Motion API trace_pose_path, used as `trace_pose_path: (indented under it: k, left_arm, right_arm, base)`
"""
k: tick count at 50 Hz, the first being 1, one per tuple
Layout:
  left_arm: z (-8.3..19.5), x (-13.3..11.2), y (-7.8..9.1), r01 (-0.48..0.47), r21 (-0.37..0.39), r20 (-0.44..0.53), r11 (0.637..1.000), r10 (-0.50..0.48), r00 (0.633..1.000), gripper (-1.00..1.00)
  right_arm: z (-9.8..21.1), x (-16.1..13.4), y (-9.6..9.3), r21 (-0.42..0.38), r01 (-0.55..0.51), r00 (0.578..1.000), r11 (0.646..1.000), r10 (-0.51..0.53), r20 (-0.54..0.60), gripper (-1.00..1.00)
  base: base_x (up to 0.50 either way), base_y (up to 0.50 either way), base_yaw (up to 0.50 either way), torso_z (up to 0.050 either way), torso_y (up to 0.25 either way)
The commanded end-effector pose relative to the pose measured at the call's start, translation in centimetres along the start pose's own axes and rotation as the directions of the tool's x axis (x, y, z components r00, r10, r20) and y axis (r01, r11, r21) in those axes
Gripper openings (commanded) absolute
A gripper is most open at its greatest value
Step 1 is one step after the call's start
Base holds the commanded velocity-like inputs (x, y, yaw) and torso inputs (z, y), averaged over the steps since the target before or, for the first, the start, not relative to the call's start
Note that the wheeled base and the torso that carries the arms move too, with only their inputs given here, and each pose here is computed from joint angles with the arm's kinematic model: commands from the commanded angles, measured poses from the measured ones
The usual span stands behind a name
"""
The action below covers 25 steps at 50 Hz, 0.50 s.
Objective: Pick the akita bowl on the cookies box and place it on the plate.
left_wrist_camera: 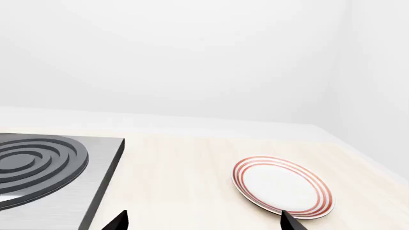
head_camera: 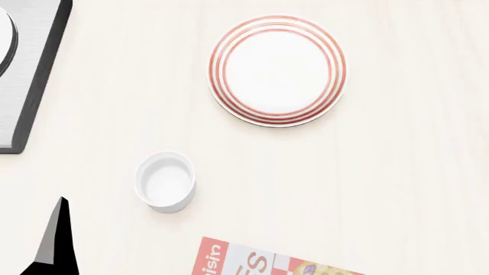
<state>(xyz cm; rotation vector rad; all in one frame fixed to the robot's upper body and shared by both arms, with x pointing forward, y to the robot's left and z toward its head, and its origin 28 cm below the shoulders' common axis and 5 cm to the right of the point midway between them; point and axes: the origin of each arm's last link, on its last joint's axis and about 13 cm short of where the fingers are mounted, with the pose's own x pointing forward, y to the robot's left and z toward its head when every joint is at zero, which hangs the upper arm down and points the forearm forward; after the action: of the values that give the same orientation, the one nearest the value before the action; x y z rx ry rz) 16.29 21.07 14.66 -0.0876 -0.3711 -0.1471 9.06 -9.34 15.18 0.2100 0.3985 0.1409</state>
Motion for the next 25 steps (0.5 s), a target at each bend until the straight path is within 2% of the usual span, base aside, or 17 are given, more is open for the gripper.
trace_pose_path:
  k: [1,23,24,25]
  left_arm:
    - [-0.07,0.02,0.01,0.001,0.000,-0.001,1.000,-0.001,1.000,1.00]
    - [-0.18,-0.05,-0.05,0.004,0.002,-0.005,1.000,-0.004,1.000,1.00]
    - [-0.20,-0.07,-0.07,0.004,0.002,-0.006,1.000,-0.004,1.000,1.00]
    - [-0.19,-0.07,-0.09,0.005,0.002,-0.006,1.000,-0.005,1.000,1.00]
  right_arm:
    - [-0.51,0.44,0.09,0.005,-0.013,1.000,1.000,0.013,-0.004,1.00]
    - [-1.32,0.83,0.07,0.025,-0.035,0.999,0.999,0.035,0.000,1.00]
    - [-1.34,0.85,0.06,0.025,-0.033,0.999,0.999,0.033,-0.001,-1.00]
    - [-1.37,0.85,0.05,0.026,-0.034,0.999,0.999,0.034,0.001,-1.00]
  base:
    - [0.00,0.00,0.00,0.000,0.000]
    - [0.00,0.00,0.00,0.000,0.000]
    - [0.00,0.00,0.00,0.000,0.000]
    - [0.00,0.00,0.00,0.000,0.000]
